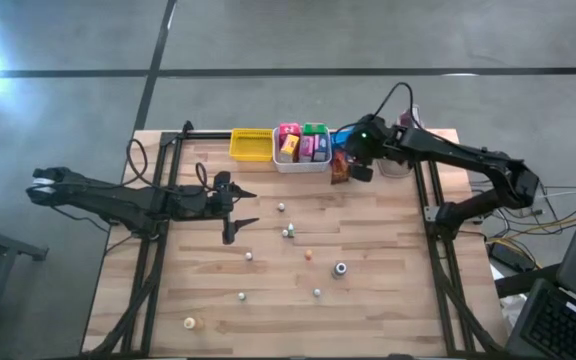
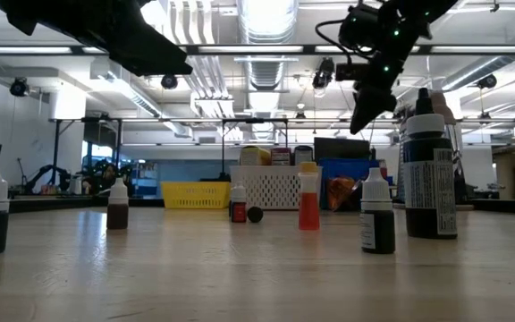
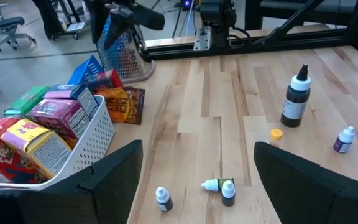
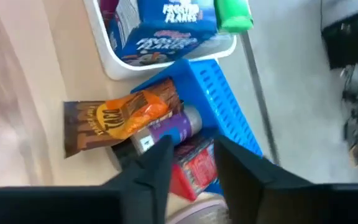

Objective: Pick & Place Kitchen Items
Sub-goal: Adjust the blue basket on the table

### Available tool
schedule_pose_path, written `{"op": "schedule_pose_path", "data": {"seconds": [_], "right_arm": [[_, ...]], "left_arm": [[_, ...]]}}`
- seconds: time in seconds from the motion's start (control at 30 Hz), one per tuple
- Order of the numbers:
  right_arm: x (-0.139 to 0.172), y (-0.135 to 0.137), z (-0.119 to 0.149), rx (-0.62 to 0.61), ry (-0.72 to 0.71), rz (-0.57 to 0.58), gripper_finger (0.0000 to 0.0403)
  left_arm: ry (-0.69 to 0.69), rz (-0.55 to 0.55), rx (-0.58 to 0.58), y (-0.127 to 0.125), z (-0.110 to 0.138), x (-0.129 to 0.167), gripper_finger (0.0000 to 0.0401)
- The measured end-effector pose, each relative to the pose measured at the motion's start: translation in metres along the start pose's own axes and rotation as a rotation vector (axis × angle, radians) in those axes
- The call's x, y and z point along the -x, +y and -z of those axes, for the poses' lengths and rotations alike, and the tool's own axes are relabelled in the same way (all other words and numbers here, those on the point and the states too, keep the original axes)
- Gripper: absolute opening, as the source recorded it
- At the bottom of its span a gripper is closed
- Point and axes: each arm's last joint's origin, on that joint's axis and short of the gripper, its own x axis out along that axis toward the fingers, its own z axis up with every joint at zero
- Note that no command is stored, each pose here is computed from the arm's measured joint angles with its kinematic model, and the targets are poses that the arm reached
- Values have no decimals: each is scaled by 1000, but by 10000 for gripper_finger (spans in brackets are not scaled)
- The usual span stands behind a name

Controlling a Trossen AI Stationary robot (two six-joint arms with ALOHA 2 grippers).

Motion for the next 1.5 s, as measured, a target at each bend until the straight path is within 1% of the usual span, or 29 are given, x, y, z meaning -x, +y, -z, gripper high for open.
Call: {"op": "schedule_pose_path", "data": {"seconds": [0.07,0.13,0.23,0.4,0.47,0.57,0.63,0.73,0.83,0.9,1.1,1.23,1.5], "right_arm": [[-6,0,-4,52,13,-2,151],[-10,0,-6,77,28,3,177],[-13,-1,-9,113,26,14,207],[-20,1,-1,224,114,112,237],[-24,3,3,227,138,158,245],[-35,8,11,204,127,186,251],[-42,12,15,234,97,208,253],[-53,19,22,280,52,250,254],[-59,21,24,252,-4,306,246],[-61,21,26,240,-17,318,238],[-63,15,32,206,6,319,207],[-66,10,34,175,-27,271,190],[-70,0,43,142,-19,257,171]], "left_arm": [[0,0,0,0,0,0,312],[1,0,0,0,0,0,312],[4,0,0,0,0,0,312],[10,-5,-16,0,1,0,312],[12,-12,-7,0,1,0,312],[18,-29,24,1,2,0,312],[26,-31,45,1,3,0,312],[43,-33,45,1,4,0,312],[47,-41,59,1,5,0,312],[46,-41,64,1,5,0,312],[42,-50,90,1,4,0,312],[41,-51,111,1,4,0,312],[42,-51,118,1,4,0,312]]}}
